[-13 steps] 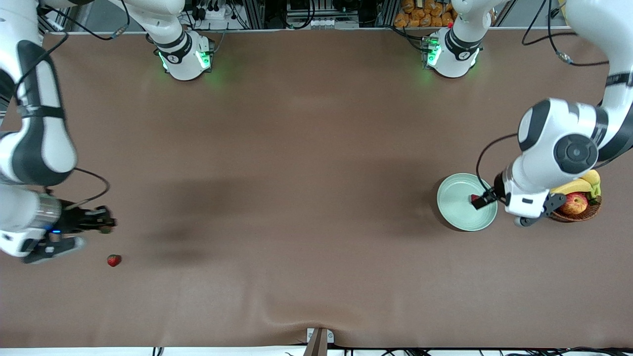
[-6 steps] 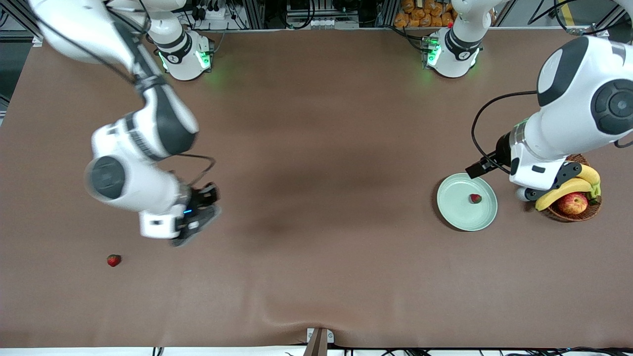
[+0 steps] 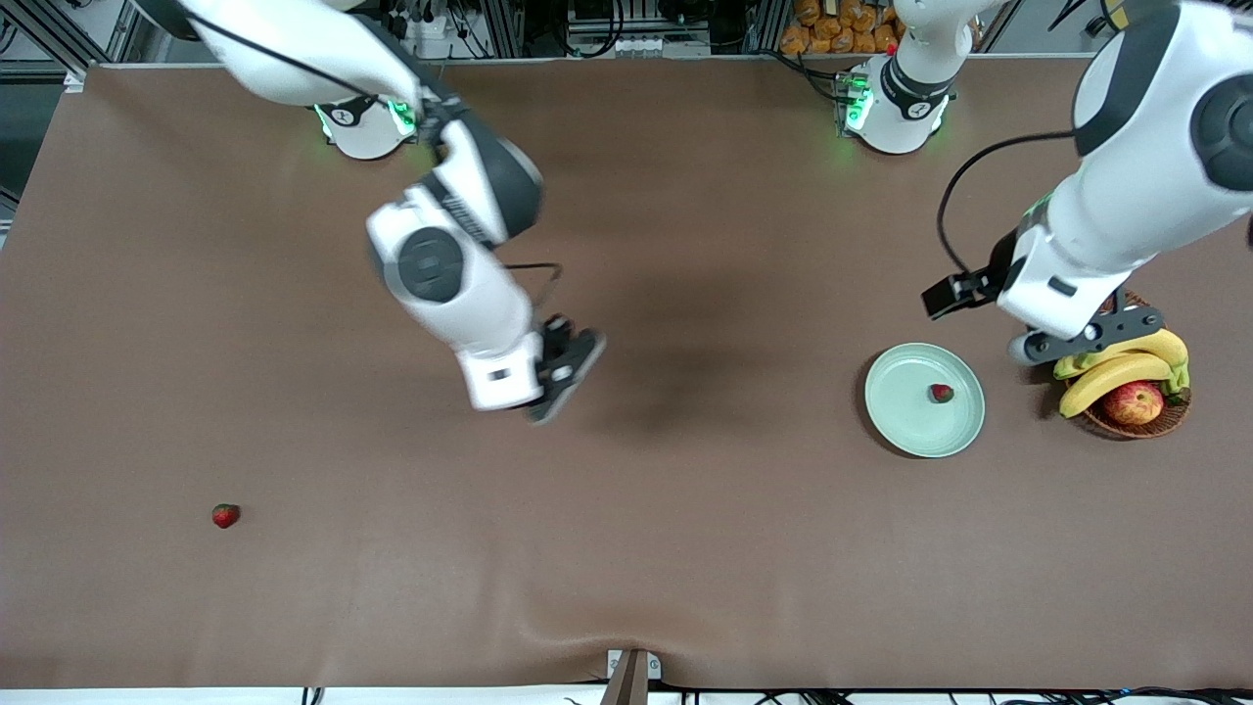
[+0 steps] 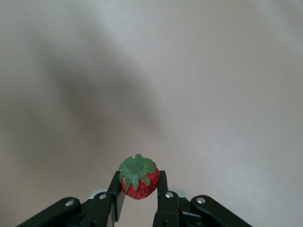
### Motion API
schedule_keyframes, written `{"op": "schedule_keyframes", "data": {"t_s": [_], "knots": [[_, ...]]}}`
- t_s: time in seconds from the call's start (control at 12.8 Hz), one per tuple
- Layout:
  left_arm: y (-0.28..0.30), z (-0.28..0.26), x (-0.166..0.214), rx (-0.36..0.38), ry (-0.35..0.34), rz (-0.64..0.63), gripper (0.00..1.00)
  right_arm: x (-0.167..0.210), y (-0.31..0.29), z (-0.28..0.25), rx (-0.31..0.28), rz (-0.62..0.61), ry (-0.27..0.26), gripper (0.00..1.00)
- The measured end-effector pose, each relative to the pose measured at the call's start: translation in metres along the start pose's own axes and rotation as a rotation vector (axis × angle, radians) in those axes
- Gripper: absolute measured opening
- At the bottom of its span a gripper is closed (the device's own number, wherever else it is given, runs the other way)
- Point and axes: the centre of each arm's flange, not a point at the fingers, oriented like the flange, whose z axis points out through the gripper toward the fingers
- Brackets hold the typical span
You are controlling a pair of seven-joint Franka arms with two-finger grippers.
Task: Collect all strawberries into plate
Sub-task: 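Drop the strawberry on the plate while the right gripper brings another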
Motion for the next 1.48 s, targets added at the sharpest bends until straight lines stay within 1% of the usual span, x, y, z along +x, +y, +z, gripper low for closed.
{"op": "schedule_keyframes", "data": {"t_s": [0.08,0.23,0.31,0.39,0.62,0.78,1.01,1.17,1.25,1.4,1.48], "knots": [[-0.017,-0.007,0.002,0.021,0.018,0.044,1.00,0.010,-0.024,0.020,-0.007,-0.006,0.004,0.31],[-0.056,-0.012,0.010,0.029,0.023,0.114,1.00,0.026,-0.067,0.060,-0.040,0.021,0.032,0.31],[-0.074,-0.010,0.015,0.027,0.019,0.130,1.00,0.032,-0.084,0.080,-0.049,0.035,0.053,0.31],[-0.084,-0.008,0.017,0.021,0.013,0.134,1.00,0.035,-0.099,0.098,-0.059,0.044,0.064,0.31],[-0.081,-0.004,0.018,0.001,0.005,0.139,1.00,0.038,-0.133,0.136,-0.105,0.075,0.078,0.31],[-0.079,-0.003,0.018,-0.004,0.007,0.142,1.00,0.039,-0.154,0.158,-0.119,0.092,0.089,0.31],[-0.074,-0.003,0.021,-0.049,0.025,0.140,1.00,0.037,-0.177,0.187,-0.134,0.133,0.103,0.31],[-0.068,0.014,0.023,-0.051,0.020,0.146,1.00,0.036,-0.184,0.198,-0.153,0.140,0.108,0.31],[-0.064,0.027,0.024,-0.052,0.017,0.151,1.00,0.038,-0.185,0.199,-0.162,0.140,0.110,0.38],[-0.056,0.054,0.025,-0.054,0.011,0.157,1.00,0.042,-0.179,0.194,-0.174,0.142,0.124,0.60],[-0.052,0.066,0.024,-0.055,0.007,0.158,1.00,0.045,-0.174,0.189,-0.182,0.146,0.136,0.69]]}}
